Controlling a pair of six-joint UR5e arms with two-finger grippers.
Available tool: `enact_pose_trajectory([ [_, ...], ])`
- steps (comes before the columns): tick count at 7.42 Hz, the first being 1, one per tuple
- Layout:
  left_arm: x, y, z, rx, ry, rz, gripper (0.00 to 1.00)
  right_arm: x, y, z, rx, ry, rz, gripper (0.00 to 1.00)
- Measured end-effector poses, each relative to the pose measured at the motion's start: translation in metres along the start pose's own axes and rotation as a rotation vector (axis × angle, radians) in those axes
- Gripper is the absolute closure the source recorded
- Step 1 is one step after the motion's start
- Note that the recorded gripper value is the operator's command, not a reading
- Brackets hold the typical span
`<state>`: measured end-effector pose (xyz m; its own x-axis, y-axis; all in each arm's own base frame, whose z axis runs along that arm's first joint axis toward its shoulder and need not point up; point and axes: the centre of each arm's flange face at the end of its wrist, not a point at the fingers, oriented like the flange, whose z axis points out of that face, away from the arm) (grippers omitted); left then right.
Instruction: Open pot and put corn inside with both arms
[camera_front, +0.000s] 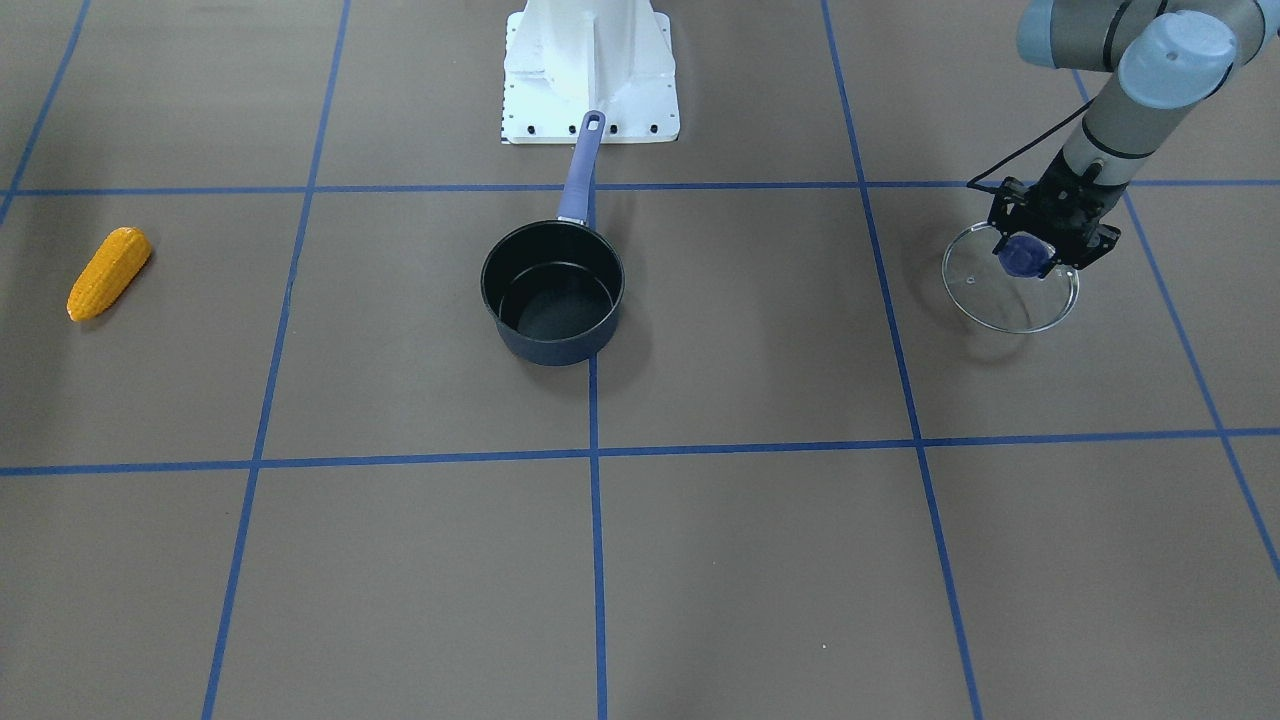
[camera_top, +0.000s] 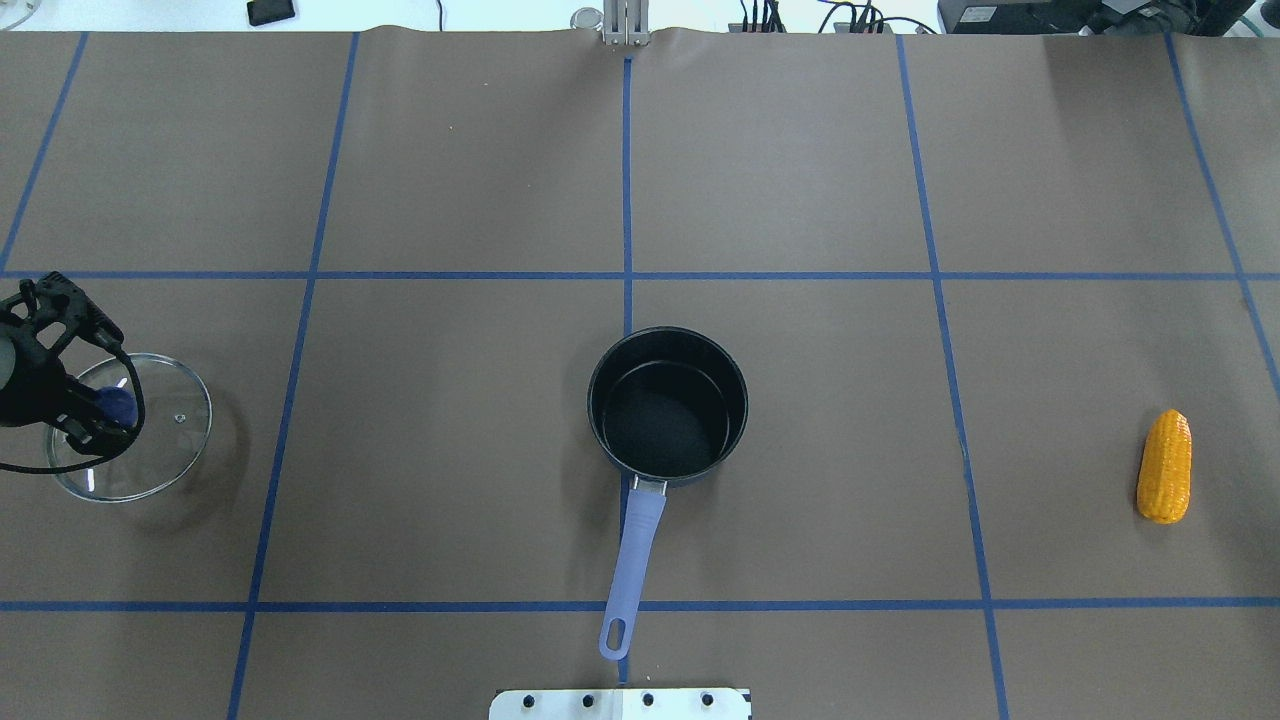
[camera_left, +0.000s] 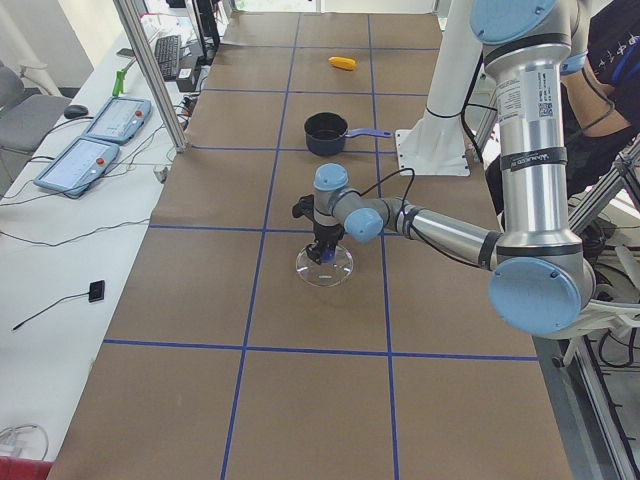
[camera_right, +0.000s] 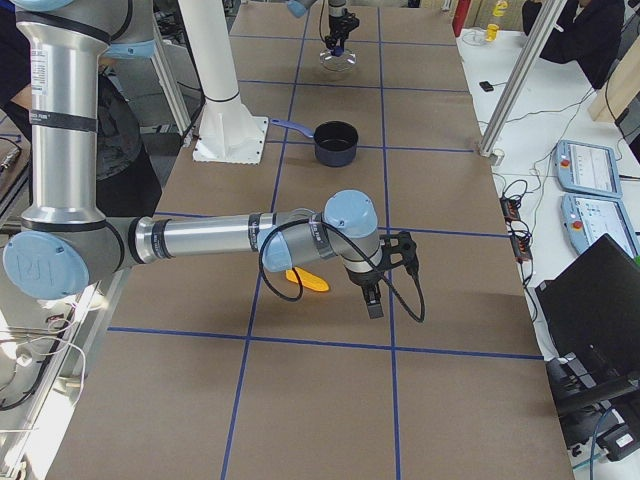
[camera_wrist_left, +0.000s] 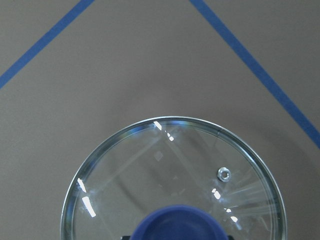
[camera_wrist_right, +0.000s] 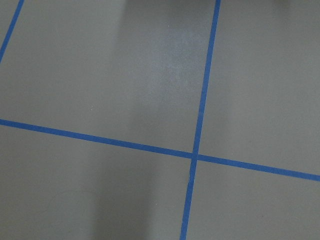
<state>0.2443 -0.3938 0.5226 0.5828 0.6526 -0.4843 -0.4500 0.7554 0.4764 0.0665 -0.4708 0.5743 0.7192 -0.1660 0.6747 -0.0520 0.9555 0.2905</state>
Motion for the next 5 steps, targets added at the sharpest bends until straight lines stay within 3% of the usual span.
enact_pose_trajectory([
  [1, -0.0021, -0.0007, 0.0053, -0.001, 0.002, 0.0, 0.03, -0.0001, 0.0, 0.0001, 0.0, 0.0, 0.0, 0.0],
  [5, -0.0042, -0.0017, 0.0101, -0.003, 0.002, -0.015, 0.03, -0.0013, -0.0002, 0.0012, -0.002, -0.001, -0.002, 0.0],
])
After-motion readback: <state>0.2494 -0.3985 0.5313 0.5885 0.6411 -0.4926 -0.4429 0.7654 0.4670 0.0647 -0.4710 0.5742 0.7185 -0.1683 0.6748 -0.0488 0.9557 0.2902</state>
